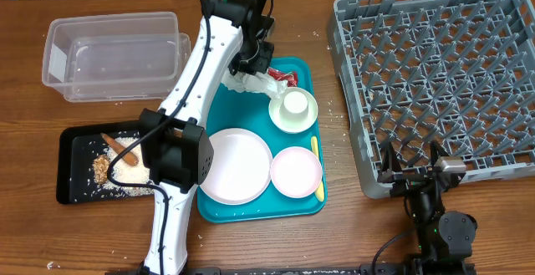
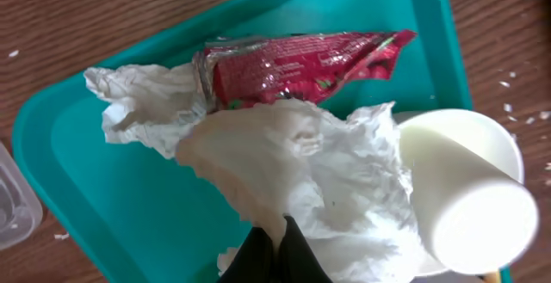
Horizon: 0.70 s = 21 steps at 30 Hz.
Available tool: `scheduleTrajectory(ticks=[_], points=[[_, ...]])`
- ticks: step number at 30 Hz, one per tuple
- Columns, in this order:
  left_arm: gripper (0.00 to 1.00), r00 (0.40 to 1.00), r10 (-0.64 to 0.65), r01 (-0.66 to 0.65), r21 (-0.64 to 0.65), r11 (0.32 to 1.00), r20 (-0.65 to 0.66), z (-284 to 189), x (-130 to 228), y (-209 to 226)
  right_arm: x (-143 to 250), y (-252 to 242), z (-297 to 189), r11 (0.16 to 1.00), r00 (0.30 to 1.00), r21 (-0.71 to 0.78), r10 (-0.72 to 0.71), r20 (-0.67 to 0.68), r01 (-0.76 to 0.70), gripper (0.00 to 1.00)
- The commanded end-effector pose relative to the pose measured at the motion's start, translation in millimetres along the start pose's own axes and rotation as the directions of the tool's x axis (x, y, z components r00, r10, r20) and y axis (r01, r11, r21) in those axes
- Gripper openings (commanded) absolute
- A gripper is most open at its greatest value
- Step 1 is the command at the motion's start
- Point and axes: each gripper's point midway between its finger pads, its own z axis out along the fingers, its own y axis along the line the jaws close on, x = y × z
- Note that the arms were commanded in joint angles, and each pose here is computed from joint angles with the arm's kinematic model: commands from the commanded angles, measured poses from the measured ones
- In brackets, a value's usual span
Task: Sort waste into correct bins and load items into the dishwasher
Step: 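Carry the tissue left and drop it into the clear plastic container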
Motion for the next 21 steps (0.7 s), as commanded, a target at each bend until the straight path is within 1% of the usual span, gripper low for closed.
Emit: scheduleTrajectory(ticks=[1, 4, 7, 10, 12, 16, 18, 21], points=[[0.04, 0.999, -0.036, 0.036, 0.034, 0.999, 0.018, -21, -2, -5, 1, -3, 0, 1.000, 1.000, 0.012, 0.000, 0.007, 0.000, 1.00], [0.04, 0.998, -0.064, 0.064, 0.026, 0.998, 0.027, -28, -3, -1, 1, -3, 0, 1.000, 1.000, 0.012, 0.000, 0.007, 0.000, 1.00], [0.04, 0.990, -0.110, 0.112, -0.019, 0.994, 0.086, -39, -15, 14, 1, -3, 0, 1.000, 1.000, 0.012, 0.000, 0.007, 0.000, 1.00], [0.04, 0.947, -0.256, 0.283, -0.125, 0.951, 0.196, -59, -29, 54, 1, -3, 0, 1.000, 1.000, 0.012, 0.000, 0.007, 0.000, 1.00], [0.04, 0.911, -0.325, 0.371, -0.159, 0.915, 0.253, -71, -33, 77, 1, -3, 0, 1.000, 1.000, 0.012, 0.000, 0.007, 0.000, 1.00], [0.04, 0.845, -0.428, 0.492, -0.155, 0.856, 0.320, -92, -34, 119, 1, -3, 0, 1.000, 1.000, 0.012, 0.000, 0.007, 0.000, 1.00], [0.04, 0.797, -0.497, 0.566, -0.140, 0.812, 0.343, -105, -28, 141, 1, -3, 0, 1.000, 1.000, 0.012, 0.000, 0.007, 0.000, 1.00], [0.04, 0.740, -0.558, 0.637, -0.125, 0.760, 0.376, -121, -20, 171, 1, -3, 0, 1.000, 1.000, 0.012, 0.000, 0.007, 0.000, 1.00]])
